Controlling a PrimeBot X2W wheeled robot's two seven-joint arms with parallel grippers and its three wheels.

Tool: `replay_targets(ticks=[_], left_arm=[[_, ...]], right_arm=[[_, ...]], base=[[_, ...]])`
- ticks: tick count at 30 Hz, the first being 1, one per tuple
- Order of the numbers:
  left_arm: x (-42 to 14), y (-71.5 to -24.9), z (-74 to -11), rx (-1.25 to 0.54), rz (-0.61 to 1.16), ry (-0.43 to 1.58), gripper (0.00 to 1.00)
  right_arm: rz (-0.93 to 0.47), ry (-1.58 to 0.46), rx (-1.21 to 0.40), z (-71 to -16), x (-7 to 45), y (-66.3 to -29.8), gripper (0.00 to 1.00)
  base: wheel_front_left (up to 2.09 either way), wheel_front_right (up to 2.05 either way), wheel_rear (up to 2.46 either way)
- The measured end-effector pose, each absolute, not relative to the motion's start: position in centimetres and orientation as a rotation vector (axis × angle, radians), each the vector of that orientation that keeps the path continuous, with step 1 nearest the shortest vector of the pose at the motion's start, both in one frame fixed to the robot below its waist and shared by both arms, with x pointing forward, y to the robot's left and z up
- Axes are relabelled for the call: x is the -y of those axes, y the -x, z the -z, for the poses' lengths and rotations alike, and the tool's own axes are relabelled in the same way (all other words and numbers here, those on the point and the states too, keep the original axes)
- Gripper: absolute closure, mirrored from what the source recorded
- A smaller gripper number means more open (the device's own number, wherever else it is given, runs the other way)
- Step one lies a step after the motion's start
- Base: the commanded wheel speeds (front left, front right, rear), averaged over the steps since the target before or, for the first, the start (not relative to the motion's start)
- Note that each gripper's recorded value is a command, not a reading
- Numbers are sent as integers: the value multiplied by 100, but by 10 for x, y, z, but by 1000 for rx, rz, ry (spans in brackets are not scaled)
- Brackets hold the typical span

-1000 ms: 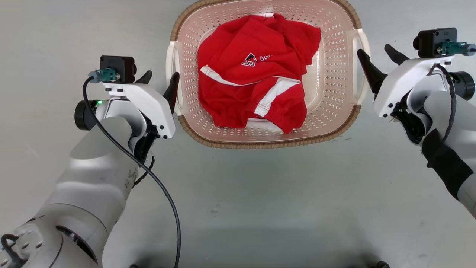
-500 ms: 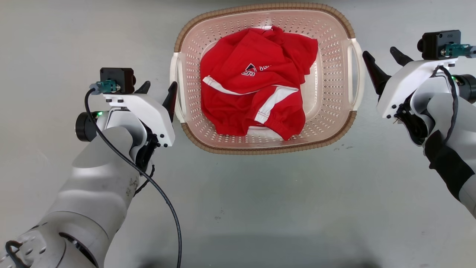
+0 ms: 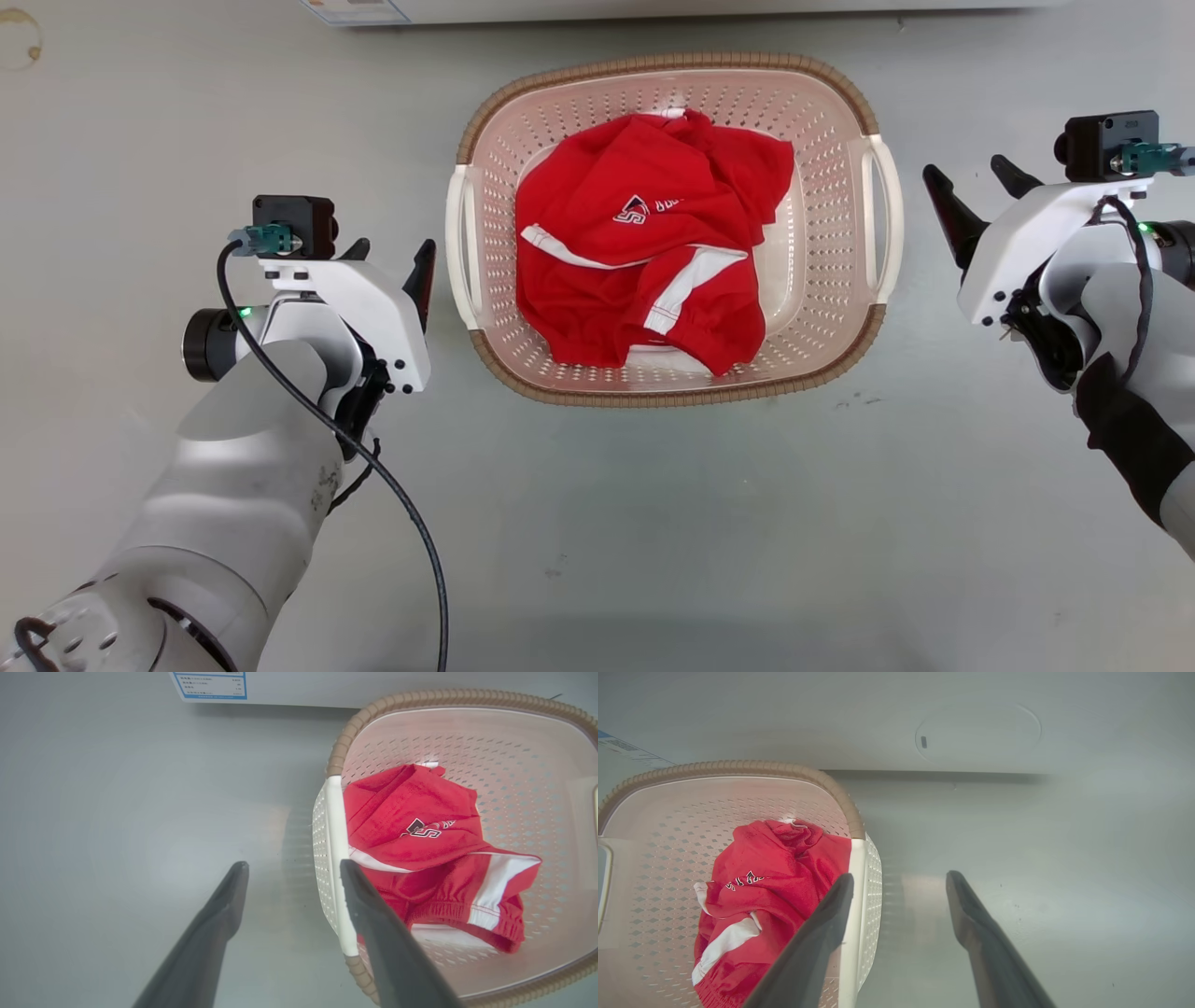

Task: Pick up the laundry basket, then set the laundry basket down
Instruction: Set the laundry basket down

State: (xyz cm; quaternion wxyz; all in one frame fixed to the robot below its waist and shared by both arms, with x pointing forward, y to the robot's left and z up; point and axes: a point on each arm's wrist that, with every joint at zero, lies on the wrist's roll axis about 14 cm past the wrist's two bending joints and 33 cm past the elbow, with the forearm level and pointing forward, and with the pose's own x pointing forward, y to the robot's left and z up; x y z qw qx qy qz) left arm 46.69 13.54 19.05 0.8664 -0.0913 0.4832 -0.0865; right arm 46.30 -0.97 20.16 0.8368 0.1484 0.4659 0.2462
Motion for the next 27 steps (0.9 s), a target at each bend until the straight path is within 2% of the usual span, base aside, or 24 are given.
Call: replay_targets(ticks=[14, 27], left_arm=[[-152, -461, -227, -954, 122, 219, 0], [-168, -448, -267, -852, 70, 240, 0]], right_arm=[[-538, -271, -942, -230, 14, -464, 0], [-545, -248, -899, -263, 16, -449, 0]], base=[[0, 0, 0], [0, 0, 0]])
